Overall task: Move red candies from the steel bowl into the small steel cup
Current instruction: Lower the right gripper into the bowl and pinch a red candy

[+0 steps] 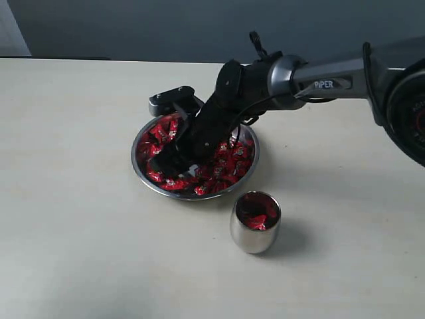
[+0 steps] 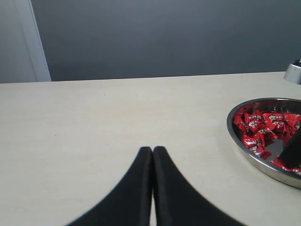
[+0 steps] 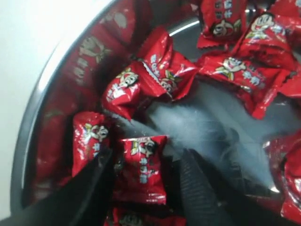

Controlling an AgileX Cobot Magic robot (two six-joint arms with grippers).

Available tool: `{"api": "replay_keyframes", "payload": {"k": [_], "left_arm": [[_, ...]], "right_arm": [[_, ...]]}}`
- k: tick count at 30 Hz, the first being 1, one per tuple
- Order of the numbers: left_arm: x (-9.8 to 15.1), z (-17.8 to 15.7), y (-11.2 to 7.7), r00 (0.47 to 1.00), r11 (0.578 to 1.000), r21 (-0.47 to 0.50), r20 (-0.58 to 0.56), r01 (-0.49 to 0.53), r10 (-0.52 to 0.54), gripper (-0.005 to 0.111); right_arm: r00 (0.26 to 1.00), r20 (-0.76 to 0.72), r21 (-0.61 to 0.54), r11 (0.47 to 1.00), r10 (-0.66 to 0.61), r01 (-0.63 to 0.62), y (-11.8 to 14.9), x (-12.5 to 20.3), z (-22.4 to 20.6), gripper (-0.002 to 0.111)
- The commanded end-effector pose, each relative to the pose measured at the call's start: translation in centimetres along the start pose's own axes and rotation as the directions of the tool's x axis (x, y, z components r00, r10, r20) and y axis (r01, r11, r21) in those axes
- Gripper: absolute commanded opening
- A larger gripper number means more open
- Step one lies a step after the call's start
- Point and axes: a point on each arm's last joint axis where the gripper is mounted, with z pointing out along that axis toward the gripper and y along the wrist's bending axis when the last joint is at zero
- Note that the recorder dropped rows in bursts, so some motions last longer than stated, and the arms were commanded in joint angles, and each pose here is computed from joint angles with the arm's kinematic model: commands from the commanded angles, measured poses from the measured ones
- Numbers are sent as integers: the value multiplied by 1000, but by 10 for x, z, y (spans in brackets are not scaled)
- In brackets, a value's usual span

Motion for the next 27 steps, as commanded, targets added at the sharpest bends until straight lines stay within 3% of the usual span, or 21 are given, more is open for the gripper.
{"api": "replay_keyframes", "payload": {"k": [1, 10, 15, 27], "left_arm": [[0, 0, 0, 1000, 1000, 7, 6, 3, -3, 0], [0, 0, 0, 1000, 1000, 7, 6, 3, -3, 0], [0, 0, 0, 1000, 1000, 7, 6, 3, -3, 0], [0, 0, 0, 1000, 1000, 7, 6, 3, -3, 0]], "right_arm": [[1000, 7, 11, 1000, -10, 10, -3, -1, 1, 43], [1000, 5, 23, 999, -27, 27, -4, -1, 1, 23], [999, 29, 43, 999, -31, 29, -6, -3, 0, -1], [991, 103, 58, 995, -89, 83, 7, -21, -43, -1]]}}
